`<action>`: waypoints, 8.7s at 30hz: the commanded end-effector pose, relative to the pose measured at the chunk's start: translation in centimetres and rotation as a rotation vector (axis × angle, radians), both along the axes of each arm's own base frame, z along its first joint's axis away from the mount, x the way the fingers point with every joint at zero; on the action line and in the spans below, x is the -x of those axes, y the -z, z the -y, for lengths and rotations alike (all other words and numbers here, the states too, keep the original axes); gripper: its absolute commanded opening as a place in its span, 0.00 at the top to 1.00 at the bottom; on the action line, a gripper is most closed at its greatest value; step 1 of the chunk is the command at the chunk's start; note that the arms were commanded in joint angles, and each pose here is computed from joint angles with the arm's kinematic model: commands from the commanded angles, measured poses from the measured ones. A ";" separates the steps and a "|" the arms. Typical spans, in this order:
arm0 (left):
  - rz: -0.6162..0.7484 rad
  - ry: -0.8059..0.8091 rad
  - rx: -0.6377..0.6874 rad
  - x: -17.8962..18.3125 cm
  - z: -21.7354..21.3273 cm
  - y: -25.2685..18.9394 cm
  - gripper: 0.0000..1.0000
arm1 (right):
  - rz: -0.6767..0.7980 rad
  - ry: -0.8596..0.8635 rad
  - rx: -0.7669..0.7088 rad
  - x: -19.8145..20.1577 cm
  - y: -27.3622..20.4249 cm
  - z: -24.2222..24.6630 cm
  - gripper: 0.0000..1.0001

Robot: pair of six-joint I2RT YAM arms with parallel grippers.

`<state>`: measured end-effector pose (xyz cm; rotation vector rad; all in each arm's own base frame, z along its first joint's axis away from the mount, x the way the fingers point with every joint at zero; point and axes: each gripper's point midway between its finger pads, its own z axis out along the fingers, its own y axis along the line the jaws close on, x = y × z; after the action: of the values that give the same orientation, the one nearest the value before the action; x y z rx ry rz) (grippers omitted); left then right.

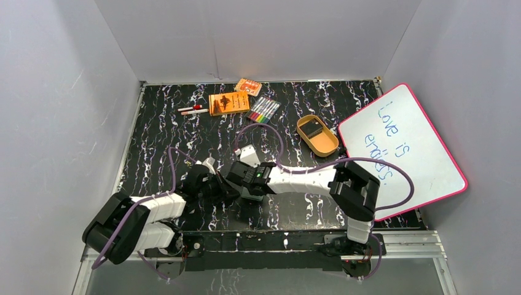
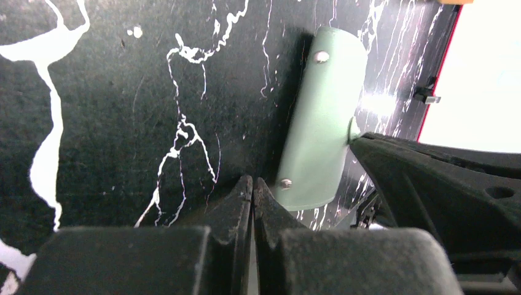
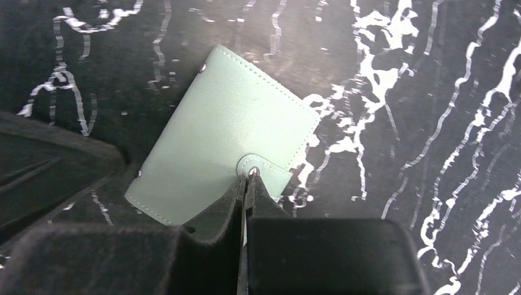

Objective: Put the credit cards into the card holder

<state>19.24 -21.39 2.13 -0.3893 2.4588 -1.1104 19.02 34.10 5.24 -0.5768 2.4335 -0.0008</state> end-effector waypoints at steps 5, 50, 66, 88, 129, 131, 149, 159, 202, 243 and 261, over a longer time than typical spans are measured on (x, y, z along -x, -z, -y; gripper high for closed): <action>-0.075 -0.019 -0.097 1.0 -1.5 2.6 1.00 | 0.023 0.098 -0.060 -1.0 -2.1 2.4 1.00; -0.126 0.000 -0.023 -0.5 1.6 3.7 1.00 | -0.020 -0.067 -0.206 0.5 -1.2 0.0 1.00; -0.159 -0.011 -0.061 0.0 1.0 4.8 1.00 | -0.015 0.089 -0.296 1.0 -2.5 2.9 1.00; 0.084 0.119 0.012 -1.5 2.7 -4.3 0.30 | 0.035 -0.124 -0.538 2.3 -9.6 1.0 1.00; -0.051 0.282 -0.036 0.3 6.4 1.2 0.49 | -0.102 0.466 -0.127 6.5 1.4 17.8 1.00; -0.063 0.287 -0.037 0.5 6.5 1.5 0.50 | -0.111 0.474 -0.121 6.8 2.0 18.1 1.00; -0.051 0.381 0.109 1.7 9.0 0.0 0.87 | -0.134 0.489 -0.123 7.4 3.6 19.0 1.00; -0.026 0.363 0.115 1.5 8.9 -0.4 1.00 | -0.125 0.475 -0.150 7.3 2.0 18.7 0.83; 0.030 0.369 0.062 1.6 8.2 -1.8 0.51 | -0.315 0.253 -0.338 6.4 5.3 13.4 0.61; 0.107 0.213 0.188 2.1 6.5 -5.9 1.00 | -0.132 0.152 -0.633 3.1 -2.6 10.2 0.44; 0.112 0.012 -0.001 0.4 2.8 -6.5 1.00 | -0.186 -0.114 -0.840 2.0 -10.7 0.7 0.35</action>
<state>17.65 -23.84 6.89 -0.2895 2.4053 -1.1180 17.72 30.62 15.55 -0.2439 2.2755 0.9810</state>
